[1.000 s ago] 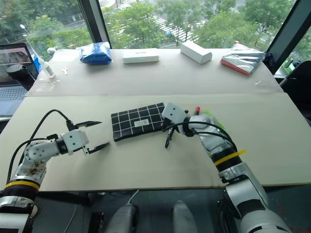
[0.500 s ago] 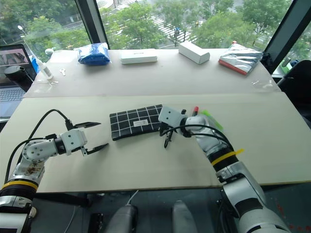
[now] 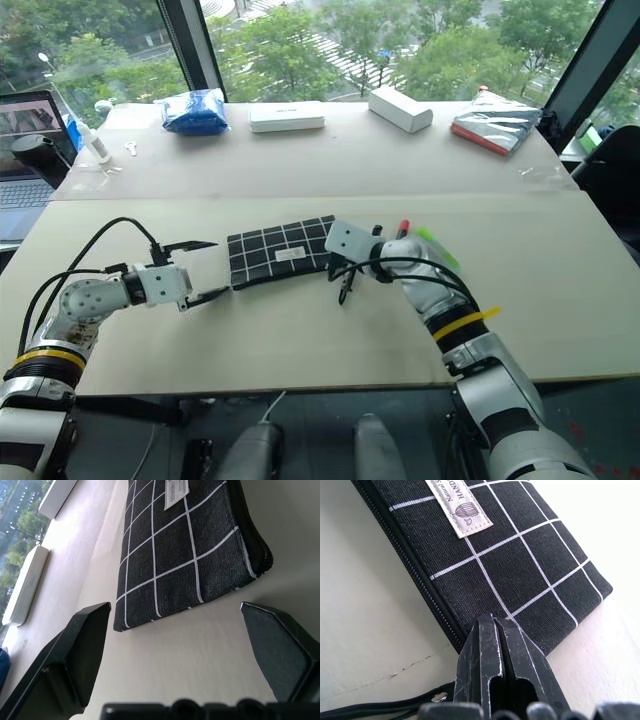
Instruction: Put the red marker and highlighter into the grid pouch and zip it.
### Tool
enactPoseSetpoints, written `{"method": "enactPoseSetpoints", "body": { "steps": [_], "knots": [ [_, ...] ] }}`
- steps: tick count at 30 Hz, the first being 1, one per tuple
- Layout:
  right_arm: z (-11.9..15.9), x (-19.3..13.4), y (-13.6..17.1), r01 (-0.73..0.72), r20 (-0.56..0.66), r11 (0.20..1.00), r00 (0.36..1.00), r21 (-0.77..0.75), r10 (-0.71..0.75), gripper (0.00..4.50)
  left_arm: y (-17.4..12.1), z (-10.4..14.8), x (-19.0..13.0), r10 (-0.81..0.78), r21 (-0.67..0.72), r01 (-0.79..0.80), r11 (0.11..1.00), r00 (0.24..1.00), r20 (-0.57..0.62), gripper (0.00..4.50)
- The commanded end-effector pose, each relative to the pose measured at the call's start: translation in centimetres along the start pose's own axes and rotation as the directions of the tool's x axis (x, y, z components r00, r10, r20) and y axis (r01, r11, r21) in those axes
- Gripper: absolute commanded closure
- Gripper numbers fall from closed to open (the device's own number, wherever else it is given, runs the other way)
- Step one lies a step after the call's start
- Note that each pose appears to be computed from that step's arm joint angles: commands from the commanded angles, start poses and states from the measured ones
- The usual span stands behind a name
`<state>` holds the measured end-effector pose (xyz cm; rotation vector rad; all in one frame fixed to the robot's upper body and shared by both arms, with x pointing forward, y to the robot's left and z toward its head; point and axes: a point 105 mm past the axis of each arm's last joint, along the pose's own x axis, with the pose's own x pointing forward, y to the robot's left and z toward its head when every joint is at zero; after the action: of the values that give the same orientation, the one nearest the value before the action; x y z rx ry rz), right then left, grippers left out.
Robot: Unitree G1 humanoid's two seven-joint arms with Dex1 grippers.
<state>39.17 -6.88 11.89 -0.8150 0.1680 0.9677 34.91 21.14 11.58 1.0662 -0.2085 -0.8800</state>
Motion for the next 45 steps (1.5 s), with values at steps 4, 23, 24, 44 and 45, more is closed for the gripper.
{"method": "enactPoseSetpoints", "body": {
  "steps": [4,23,24,44,45],
  "knots": [
    [0.0,0.2,0.3,-0.021,0.002,1.0,1.0,0.015,0.021,4.44,-0.5,0.9,1.1,0.003,0.067,-0.008,0.998,0.997,0.072,0.0],
    [-0.2,0.1,0.2,-0.012,0.002,1.0,1.0,0.027,0.012,4.44,-1.4,1.6,3.4,-0.114,0.134,0.099,0.986,0.987,0.113,0.0],
    [-0.2,0.1,0.2,-0.011,0.002,1.0,1.0,0.028,0.011,4.44,-1.6,1.7,3.5,-0.121,0.136,0.105,0.985,0.986,0.118,0.0],
    [-0.2,0.1,0.0,-0.008,0.002,1.0,1.0,0.024,0.008,4.5,-2.1,2.5,4.4,-0.129,0.088,0.115,0.989,0.977,0.171,4.49],
    [-0.2,0.1,0.0,-0.008,0.002,1.0,1.0,0.024,0.008,4.5,-2.1,2.6,4.4,-0.128,0.084,0.115,0.99,0.976,0.175,4.49]
  ]
}}
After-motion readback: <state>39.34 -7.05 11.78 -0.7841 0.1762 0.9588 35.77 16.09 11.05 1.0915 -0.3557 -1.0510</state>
